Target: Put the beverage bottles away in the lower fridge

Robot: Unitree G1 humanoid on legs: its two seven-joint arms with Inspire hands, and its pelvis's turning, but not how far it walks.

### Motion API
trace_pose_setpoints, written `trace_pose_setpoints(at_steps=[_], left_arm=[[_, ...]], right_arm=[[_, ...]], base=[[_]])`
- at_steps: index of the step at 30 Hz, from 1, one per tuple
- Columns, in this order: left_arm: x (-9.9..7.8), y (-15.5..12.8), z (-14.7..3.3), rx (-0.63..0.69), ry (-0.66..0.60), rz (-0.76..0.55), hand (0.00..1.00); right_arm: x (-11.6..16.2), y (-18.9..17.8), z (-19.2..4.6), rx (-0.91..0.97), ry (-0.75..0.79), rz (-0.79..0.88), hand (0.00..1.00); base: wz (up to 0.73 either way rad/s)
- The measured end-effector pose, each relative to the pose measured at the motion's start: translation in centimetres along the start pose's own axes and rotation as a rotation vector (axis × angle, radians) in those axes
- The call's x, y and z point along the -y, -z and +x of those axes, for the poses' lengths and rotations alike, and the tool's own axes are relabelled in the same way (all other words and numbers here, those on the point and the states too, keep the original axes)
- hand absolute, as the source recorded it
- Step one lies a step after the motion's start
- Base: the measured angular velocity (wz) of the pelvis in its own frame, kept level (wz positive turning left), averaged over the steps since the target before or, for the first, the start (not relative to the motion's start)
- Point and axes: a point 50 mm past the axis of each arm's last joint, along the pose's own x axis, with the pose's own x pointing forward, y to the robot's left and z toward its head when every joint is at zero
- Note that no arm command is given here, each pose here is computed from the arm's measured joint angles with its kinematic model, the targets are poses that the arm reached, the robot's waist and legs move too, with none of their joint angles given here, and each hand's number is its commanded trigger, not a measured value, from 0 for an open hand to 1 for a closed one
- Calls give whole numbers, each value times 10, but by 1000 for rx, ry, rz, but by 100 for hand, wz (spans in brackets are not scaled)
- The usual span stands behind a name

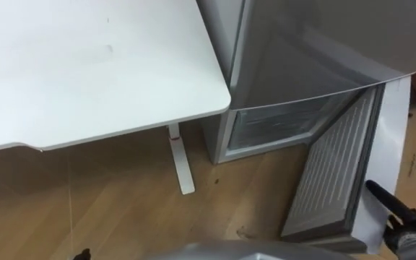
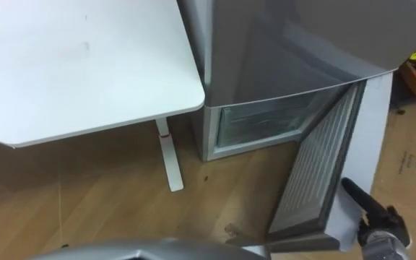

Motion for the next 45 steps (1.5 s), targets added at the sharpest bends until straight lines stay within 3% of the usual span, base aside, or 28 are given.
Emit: trace_pose_setpoints(at_steps=[5,16,26,30,38,45], left_arm=[[7,-14,2,26,18,10,0],[9,-17,3,27,7,6,0],[13,-11,2,5,-3,33,0],[16,-11,2,5,11,61,0],[18,-23,2,44,13,63,0],[22,-32,2,77,2,101,0]], right_arm=[[-42,9,-7,14,-192,-86,0],[-70,29,-14,-34,-335,-113,0],[-120,30,-35,-18,-622,-247,0],[-138,29,-44,36,-739,-407,0],[-143,45,-47,11,-776,-551,0],[-109,77,-33,-146,-653,-715,0]], base=[[-1],[0],[10],[9],[10],[20]])
